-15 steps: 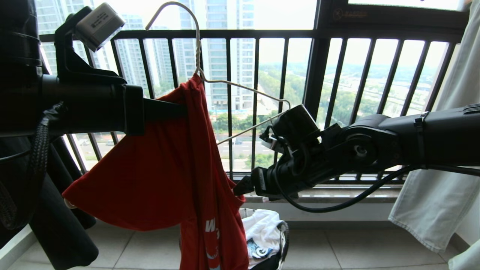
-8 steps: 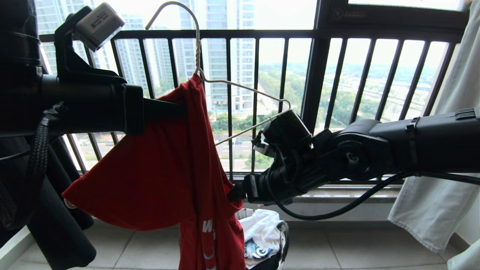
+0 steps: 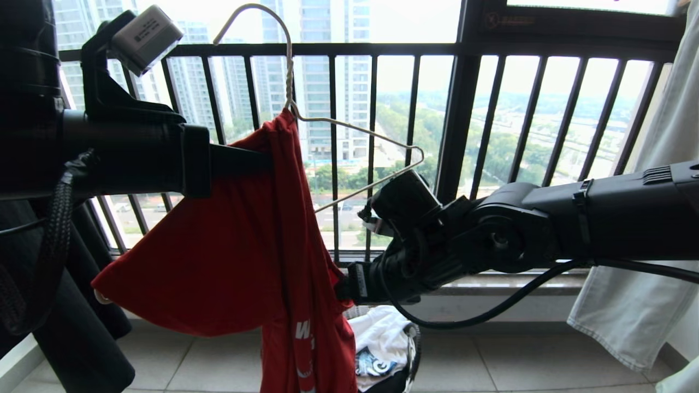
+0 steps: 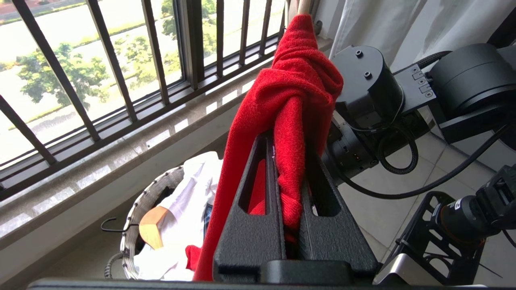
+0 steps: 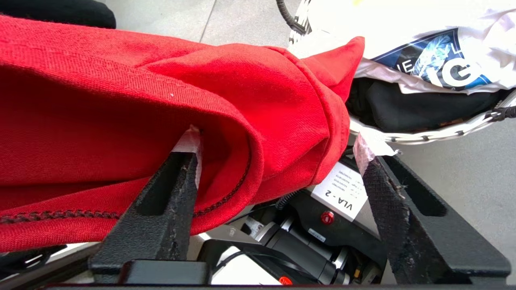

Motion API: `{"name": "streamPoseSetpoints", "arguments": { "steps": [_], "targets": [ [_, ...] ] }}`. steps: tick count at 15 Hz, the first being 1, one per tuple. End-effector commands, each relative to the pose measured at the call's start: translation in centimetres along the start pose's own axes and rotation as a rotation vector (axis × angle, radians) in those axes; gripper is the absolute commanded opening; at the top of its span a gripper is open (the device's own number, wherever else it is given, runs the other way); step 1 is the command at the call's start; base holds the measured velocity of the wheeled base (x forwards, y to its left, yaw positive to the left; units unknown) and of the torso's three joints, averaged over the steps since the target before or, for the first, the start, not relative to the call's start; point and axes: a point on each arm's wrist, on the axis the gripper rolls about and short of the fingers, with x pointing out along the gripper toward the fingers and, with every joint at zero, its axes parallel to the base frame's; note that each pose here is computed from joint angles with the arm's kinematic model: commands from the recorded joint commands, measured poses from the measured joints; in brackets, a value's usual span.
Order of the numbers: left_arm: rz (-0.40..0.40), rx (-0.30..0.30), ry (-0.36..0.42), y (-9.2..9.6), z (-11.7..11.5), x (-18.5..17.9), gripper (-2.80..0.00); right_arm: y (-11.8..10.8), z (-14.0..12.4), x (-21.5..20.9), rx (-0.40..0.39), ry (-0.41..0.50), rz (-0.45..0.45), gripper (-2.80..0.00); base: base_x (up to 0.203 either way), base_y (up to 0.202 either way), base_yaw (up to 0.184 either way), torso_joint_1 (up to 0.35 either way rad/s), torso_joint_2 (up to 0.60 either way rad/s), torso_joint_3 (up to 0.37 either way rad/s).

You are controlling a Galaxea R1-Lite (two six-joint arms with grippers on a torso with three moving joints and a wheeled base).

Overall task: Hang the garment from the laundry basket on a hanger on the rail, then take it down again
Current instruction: Hang the clothes on the clothes rack

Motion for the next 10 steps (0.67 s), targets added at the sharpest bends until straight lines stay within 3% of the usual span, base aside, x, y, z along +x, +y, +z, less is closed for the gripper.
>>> {"name": "streamPoseSetpoints", "arguments": {
  "steps": [1, 6, 10],
  "targets": [
    [-0.002, 0.000, -0.001, 0.0, 0.0, 0.0, -2.80, -0.1, 0.0, 0.2, 0.005, 0.006, -0.002, -2.80, 0.000, 0.000, 0.000, 0.000, 0.00, 0.000],
    [-0.002, 0.000, -0.001, 0.0, 0.0, 0.0, -2.80, -0.8, 0.9, -1.1, 0.021, -0.058, -0.042, -2.80, 0.000, 0.000, 0.000, 0.000, 0.00, 0.000],
    [-0.011, -0.003, 0.004, -0.1, -0.1, 0.0, -2.80, -4.1, 3.4, -3.4, 0.072, -0.146, -0.084, -2.80, 0.000, 0.000, 0.000, 0.000, 0.00, 0.000]
  ]
}}
